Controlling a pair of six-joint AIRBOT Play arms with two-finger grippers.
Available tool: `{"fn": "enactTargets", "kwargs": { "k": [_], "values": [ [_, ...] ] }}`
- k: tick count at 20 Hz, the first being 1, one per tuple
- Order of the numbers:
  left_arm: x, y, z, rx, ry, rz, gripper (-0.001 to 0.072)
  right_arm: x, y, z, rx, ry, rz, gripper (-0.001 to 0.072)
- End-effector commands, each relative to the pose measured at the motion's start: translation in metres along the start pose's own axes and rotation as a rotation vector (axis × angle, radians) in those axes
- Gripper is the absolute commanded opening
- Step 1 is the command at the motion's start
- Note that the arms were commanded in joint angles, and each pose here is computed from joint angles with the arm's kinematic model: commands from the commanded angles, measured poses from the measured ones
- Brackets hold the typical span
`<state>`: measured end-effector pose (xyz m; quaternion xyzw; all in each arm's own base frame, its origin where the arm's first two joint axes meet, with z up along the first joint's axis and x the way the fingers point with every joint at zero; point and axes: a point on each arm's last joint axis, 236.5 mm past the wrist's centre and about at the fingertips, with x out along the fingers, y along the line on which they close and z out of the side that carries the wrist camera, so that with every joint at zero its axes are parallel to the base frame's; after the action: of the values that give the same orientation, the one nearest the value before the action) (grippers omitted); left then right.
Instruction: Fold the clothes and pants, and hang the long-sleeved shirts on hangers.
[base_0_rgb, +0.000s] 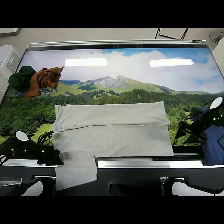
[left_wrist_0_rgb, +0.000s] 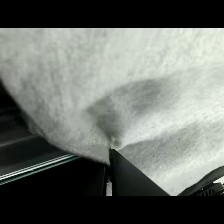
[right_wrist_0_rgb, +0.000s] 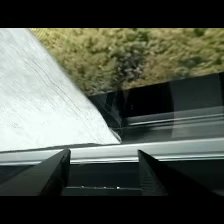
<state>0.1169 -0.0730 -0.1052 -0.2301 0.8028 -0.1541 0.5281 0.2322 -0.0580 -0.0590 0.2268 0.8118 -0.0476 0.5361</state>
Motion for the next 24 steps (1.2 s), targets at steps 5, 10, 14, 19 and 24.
{"fn": "enactTargets", "kwargs": {
  "k": [5, 10, 14, 19, 24],
  "values": [
    [0.000, -0.005, -0.010, 0.029, 0.043, -0.018, 0.0024, 0.063, 0.003, -0.027, -0.036, 0.095, 0.062, 0.0566],
    [0.000, -0.005, -0.010, 0.029, 0.041, -0.017, 0.0024, 0.075, 0.006, -0.022, -0.025, 0.064, 0.082, 0.0483],
    [0.000, -0.005, -0.010, 0.029, 0.043, -0.017, 0.0024, 0.078, 0.015, -0.027, -0.015, 0.081, 0.121, 0.0073],
    [-0.033, -0.017, 0.005, 0.102, -0.018, 0.005, 0.0023, 0.047, 0.022, -0.020, -0.047, 0.020, 0.128, 0.0039],
    [-0.115, -0.041, 0.064, 0.129, -0.273, 0.074, 0.0020, -0.035, 0.067, 0.022, -0.050, -0.213, 0.248, 0.0036]
  ]
}}
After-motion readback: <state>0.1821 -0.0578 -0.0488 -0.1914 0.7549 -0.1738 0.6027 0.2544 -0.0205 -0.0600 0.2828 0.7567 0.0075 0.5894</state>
